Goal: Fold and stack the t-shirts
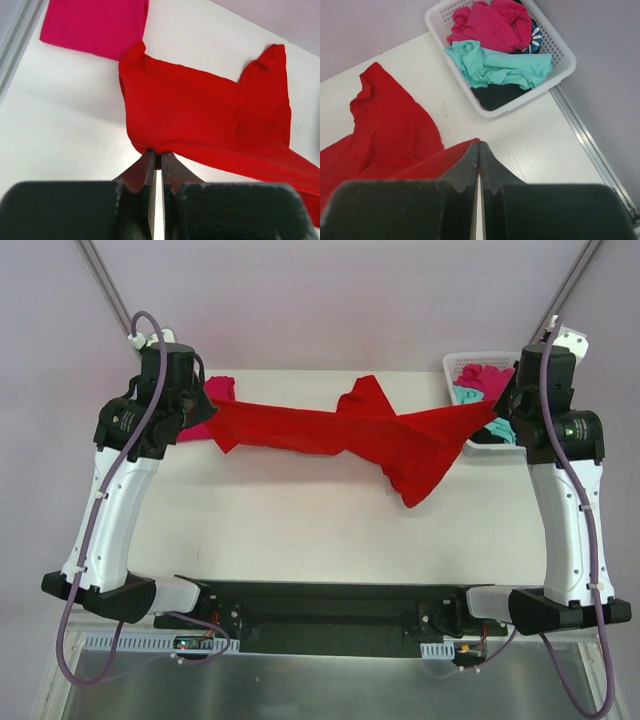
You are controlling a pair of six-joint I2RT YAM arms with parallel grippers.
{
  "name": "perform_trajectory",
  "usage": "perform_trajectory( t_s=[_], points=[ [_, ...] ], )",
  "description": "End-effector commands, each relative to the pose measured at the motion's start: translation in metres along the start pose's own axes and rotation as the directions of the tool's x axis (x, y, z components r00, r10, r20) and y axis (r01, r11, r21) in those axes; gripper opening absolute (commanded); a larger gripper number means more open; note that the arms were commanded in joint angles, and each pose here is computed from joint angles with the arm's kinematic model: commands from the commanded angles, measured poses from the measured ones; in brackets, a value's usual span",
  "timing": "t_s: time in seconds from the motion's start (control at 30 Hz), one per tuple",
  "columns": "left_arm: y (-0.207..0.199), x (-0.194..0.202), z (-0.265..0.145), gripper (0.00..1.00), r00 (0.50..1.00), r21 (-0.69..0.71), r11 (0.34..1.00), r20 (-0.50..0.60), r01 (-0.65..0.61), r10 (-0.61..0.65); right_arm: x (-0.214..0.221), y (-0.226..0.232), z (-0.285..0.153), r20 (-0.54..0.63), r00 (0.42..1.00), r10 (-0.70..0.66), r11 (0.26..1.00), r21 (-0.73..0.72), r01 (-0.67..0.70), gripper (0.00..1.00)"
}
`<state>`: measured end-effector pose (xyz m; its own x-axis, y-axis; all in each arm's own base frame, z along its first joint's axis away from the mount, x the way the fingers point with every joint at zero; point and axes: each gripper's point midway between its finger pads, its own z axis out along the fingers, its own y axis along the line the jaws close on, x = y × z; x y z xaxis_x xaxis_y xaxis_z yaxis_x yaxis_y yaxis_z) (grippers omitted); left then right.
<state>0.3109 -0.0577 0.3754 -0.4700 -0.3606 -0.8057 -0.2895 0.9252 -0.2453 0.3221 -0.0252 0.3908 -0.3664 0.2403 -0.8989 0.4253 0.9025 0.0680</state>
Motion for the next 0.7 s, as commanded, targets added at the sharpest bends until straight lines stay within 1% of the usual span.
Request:
perform_trajectory(
  t_s=[0.0, 0.07, 0.1, 0.13, 0.17, 0.2, 0.23, 0.3, 0.33, 0.37, 0.43, 0.47, 0.57, 0.6, 0.63, 0.67],
  points=[
    [-0.006, -0.002, -0.013, 0.00, 1.000, 0.066, 0.998, -0.015, -0.012, 0.013, -0.006, 0.006, -0.017, -0.012, 1.000, 0.003, 0.998, -0.070, -0.004, 0.01],
    [-0.008, -0.005, -0.020, 0.00, 1.000, 0.095, 0.995, -0.002, -0.014, 0.014, -0.006, 0.011, -0.025, -0.005, 1.000, -0.009, 0.994, -0.113, 0.009, 0.01],
    [-0.009, -0.008, -0.022, 0.00, 1.000, 0.103, 0.995, 0.012, -0.014, 0.013, -0.004, 0.021, -0.030, -0.008, 1.000, -0.028, 0.986, -0.164, 0.026, 0.01],
    [-0.011, -0.016, -0.028, 0.00, 0.999, 0.120, 0.993, 0.039, -0.016, 0.012, -0.012, 0.026, -0.037, 0.020, 0.998, -0.068, 0.978, -0.195, 0.070, 0.01],
    [-0.013, -0.024, -0.031, 0.00, 0.998, 0.131, 0.991, 0.062, -0.036, 0.028, -0.014, 0.031, -0.037, 0.014, 0.995, -0.095, 0.974, -0.206, 0.096, 0.01],
    [-0.014, -0.032, -0.035, 0.00, 0.996, 0.134, 0.990, 0.084, -0.046, 0.035, -0.017, 0.040, -0.041, 0.015, 0.992, -0.126, 0.965, -0.229, 0.127, 0.01],
    [-0.020, -0.049, -0.043, 0.00, 0.991, 0.155, 0.987, 0.128, -0.050, 0.030, -0.039, 0.043, -0.057, 0.070, 0.990, -0.123, 0.955, -0.262, 0.137, 0.01],
    [-0.024, -0.066, -0.052, 0.00, 0.984, 0.167, 0.984, 0.176, -0.070, 0.040, -0.042, 0.055, -0.059, 0.065, 0.986, -0.152, 0.940, -0.298, 0.164, 0.01],
    [-0.028, -0.081, -0.060, 0.00, 0.976, 0.186, 0.980, 0.216, -0.066, 0.025, -0.049, 0.057, -0.065, 0.087, 0.986, -0.140, 0.935, -0.316, 0.161, 0.01],
    [-0.030, -0.089, -0.064, 0.00, 0.970, 0.186, 0.979, 0.241, -0.085, 0.039, -0.062, 0.057, -0.068, 0.135, 0.982, -0.129, 0.935, -0.314, 0.165, 0.01],
    [-0.028, -0.112, -0.072, 0.00, 0.950, 0.161, 0.983, 0.310, -0.091, 0.037, -0.076, 0.050, -0.067, 0.176, 0.976, -0.130, 0.945, -0.276, 0.175, 0.01],
    [-0.026, -0.119, -0.076, 0.00, 0.940, 0.144, 0.983, 0.336, -0.114, 0.059, -0.085, 0.038, -0.067, 0.203, 0.969, -0.140, 0.955, -0.230, 0.186, 0.01],
    [-0.024, -0.137, -0.087, 0.00, 0.911, 0.127, 0.982, 0.405, -0.139, 0.077, -0.090, 0.036, -0.068, 0.238, 0.961, -0.141, 0.954, -0.226, 0.196, 0.01],
    [-0.024, -0.139, -0.088, 0.00, 0.907, 0.126, 0.982, 0.414, -0.144, 0.080, -0.082, 0.038, -0.062, 0.229, 0.958, -0.171, 0.948, -0.226, 0.223, 0.01],
    [-0.021, -0.139, -0.092, 0.00, 0.901, 0.126, 0.981, 0.426, -0.145, 0.078, -0.097, 0.035, -0.075, 0.316, 0.941, -0.121, 0.952, -0.232, 0.200, 0.01],
    [-0.023, -0.148, -0.099, 0.00, 0.881, 0.141, 0.979, 0.469, -0.147, 0.065, -0.100, 0.033, -0.080, 0.350, 0.930, -0.109, 0.952, -0.232, 0.199, 0.01]
  ],
)
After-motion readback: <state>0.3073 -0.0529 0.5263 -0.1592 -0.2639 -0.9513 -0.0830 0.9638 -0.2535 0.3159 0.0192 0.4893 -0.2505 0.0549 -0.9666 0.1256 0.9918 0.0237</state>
